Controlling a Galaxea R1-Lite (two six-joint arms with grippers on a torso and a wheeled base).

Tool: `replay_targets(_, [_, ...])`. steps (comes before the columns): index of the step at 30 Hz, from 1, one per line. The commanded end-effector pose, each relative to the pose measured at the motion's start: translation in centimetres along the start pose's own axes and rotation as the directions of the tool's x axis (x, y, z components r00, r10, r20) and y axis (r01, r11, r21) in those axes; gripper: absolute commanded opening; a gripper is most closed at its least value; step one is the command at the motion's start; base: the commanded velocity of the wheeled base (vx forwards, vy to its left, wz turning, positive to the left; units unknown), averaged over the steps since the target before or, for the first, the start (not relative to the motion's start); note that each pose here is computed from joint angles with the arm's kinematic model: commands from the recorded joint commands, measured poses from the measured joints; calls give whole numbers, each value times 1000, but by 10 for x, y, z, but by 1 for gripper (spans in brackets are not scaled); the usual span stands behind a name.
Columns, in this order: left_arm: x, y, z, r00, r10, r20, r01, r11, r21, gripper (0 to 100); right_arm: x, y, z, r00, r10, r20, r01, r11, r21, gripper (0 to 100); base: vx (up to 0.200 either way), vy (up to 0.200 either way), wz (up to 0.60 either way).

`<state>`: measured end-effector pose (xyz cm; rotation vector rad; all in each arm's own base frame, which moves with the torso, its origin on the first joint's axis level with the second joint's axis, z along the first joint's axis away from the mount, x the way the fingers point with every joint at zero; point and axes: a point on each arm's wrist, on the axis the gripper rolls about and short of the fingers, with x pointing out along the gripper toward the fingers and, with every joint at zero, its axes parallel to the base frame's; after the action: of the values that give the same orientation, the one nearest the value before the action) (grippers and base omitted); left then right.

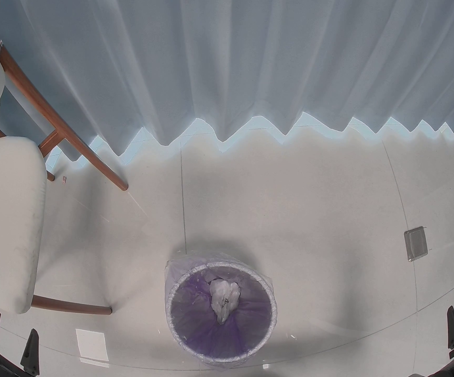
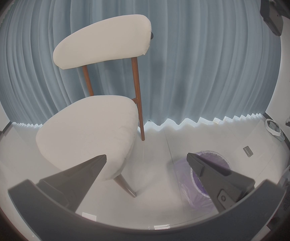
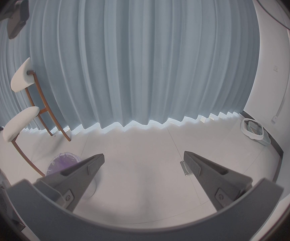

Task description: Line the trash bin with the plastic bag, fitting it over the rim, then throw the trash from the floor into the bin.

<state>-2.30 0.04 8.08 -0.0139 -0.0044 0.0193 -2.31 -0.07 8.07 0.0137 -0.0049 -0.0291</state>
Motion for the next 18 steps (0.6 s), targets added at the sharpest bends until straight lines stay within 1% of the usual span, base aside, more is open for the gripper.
replay_targets(1, [0, 0, -5, 1000, 1, -4, -1, 1000, 2, 100, 0, 0, -5, 1000, 0, -5, 0, 1000, 0, 100, -200, 0, 0])
replay_targets(4, [0, 0, -5, 1000, 1, -6, -1, 1000, 2, 100, 0, 0, -5, 1000, 0, -5, 0, 1000, 0, 100, -200, 0, 0])
replay_targets(10, [0, 0, -5, 1000, 1, -4, -1, 1000, 2, 100, 0, 0, -5, 1000, 0, -5, 0, 1000, 0, 100, 0, 0, 0])
replay_targets(18, [0, 0, -5, 1000, -1, -6, 1, 1000, 2, 100, 0, 0, -5, 1000, 1, -5, -1, 1000, 0, 100, 0, 200, 0])
